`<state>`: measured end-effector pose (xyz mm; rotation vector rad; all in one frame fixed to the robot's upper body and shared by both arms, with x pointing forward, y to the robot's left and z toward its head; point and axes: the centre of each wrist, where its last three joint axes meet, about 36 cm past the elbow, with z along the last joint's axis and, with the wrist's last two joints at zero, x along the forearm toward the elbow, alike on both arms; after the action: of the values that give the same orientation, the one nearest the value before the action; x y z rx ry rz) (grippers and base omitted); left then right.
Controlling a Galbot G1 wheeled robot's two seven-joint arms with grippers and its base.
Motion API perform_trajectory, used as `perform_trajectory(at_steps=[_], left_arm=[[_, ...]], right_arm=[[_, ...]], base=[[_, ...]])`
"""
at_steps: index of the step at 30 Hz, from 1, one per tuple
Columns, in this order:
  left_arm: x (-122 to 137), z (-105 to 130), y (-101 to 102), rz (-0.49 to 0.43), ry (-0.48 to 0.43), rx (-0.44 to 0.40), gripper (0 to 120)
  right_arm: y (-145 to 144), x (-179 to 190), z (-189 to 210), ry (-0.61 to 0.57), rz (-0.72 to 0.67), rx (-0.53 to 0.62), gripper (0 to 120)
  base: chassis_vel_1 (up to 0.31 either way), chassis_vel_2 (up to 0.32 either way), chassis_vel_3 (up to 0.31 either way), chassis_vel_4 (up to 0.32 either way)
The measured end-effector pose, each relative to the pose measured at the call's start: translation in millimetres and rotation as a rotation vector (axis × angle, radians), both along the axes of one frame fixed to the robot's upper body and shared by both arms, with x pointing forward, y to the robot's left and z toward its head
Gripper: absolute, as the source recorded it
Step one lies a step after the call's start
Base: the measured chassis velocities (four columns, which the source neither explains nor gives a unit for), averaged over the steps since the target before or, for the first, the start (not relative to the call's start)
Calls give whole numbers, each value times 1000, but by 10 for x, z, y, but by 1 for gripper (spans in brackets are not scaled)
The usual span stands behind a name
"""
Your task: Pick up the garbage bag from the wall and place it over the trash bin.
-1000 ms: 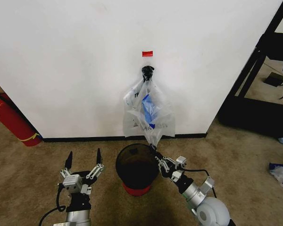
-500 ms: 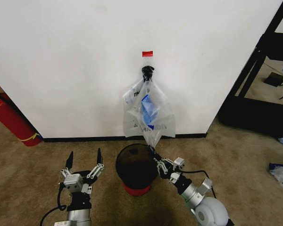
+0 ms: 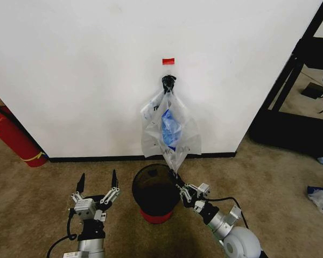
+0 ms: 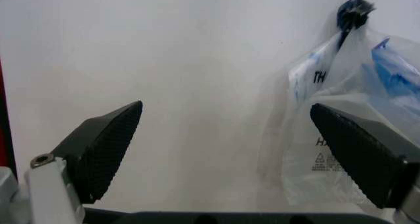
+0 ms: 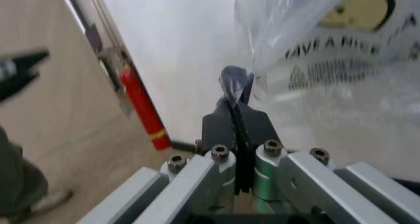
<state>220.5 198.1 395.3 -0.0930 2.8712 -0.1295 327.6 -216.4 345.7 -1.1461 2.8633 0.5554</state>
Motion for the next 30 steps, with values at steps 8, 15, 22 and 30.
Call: perform_trajectory(at_steps=[8, 15, 22, 30], left_arm=[[132, 280, 22, -77, 5, 32, 100], [483, 896, 116, -226, 5, 43, 100], [826, 1437, 258, -393, 62, 138, 100], [1222, 1881, 192, -529, 183, 550, 100]], right_arm=[[189, 213, 482, 112, -76, 266, 0], [352, 308, 695, 209, -111, 398, 0], [339, 360, 662, 222, -154, 378, 0], [240, 308, 587, 216, -191, 322, 0]], base=[[0, 0, 0, 0], [0, 0, 0, 0], [0, 0, 0, 0], [0, 0, 0, 0]])
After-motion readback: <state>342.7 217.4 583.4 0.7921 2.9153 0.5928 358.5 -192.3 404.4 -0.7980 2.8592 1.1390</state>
